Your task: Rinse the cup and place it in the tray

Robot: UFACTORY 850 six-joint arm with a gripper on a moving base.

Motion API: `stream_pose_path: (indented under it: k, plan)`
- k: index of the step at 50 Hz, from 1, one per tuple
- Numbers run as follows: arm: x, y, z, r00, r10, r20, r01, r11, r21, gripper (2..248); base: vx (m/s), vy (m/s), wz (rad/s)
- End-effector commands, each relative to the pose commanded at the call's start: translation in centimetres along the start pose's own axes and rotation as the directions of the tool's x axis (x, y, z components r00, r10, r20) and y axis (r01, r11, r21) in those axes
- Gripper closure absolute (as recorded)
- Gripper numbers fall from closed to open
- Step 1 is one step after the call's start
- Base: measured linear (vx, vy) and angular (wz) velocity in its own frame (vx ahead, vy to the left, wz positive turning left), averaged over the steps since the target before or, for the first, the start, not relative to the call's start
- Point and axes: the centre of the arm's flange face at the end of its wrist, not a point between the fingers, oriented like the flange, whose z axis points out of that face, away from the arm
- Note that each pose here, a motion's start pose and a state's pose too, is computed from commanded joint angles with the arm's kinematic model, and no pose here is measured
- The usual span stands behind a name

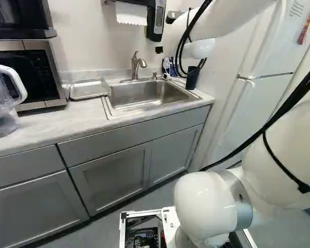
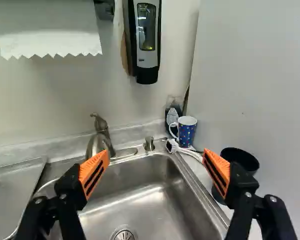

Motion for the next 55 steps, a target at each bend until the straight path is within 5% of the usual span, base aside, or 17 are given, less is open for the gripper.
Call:
stream_pose_path:
  k: [55]
  plan:
    - [0.0,0.0,0.0,1.0,0.0,0.0,0.0,1.0,0.0,3,0.036,-0.001,-0.008]
